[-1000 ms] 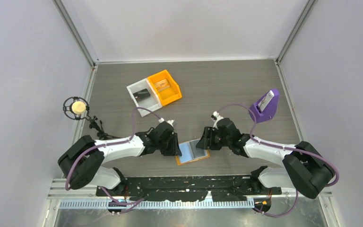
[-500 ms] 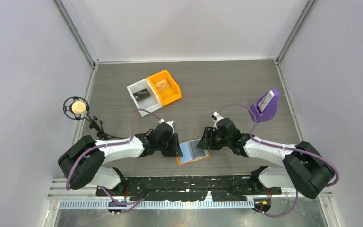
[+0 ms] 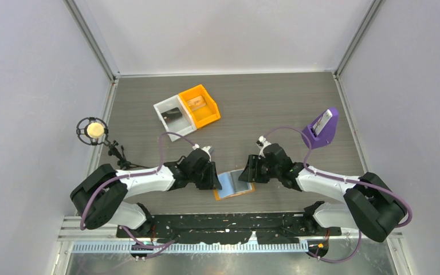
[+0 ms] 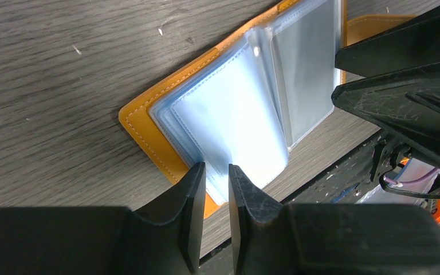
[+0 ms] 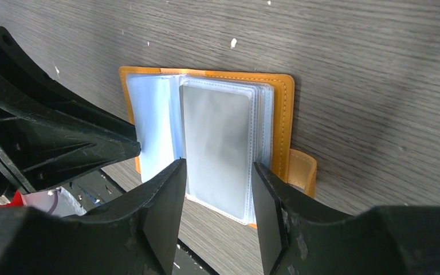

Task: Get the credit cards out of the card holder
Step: Remove the credit card from the card holder.

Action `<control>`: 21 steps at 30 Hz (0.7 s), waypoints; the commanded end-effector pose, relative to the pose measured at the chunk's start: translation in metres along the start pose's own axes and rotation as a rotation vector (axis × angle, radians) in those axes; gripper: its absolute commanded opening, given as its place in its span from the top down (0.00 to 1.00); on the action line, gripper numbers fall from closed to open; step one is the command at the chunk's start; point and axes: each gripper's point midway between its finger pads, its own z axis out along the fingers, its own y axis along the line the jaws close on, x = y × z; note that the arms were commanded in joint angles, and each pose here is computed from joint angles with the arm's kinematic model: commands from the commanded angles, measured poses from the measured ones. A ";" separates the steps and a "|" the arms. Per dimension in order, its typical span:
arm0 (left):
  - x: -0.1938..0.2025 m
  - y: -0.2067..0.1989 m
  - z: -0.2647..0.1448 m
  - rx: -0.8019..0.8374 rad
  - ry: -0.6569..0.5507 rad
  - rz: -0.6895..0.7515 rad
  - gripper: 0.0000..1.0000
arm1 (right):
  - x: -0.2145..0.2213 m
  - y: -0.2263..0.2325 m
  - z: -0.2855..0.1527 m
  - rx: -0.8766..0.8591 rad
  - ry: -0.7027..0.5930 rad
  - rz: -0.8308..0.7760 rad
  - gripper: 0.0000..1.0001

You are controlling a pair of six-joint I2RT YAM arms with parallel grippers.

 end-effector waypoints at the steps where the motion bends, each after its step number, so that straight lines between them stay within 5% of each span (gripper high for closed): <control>1: -0.001 -0.003 0.003 0.010 -0.004 0.000 0.77 | 0.003 0.009 0.002 -0.055 0.007 0.001 0.47; 21: 0.002 -0.003 0.003 0.021 -0.003 -0.005 0.77 | -0.014 0.042 -0.015 -0.185 -0.054 0.010 0.47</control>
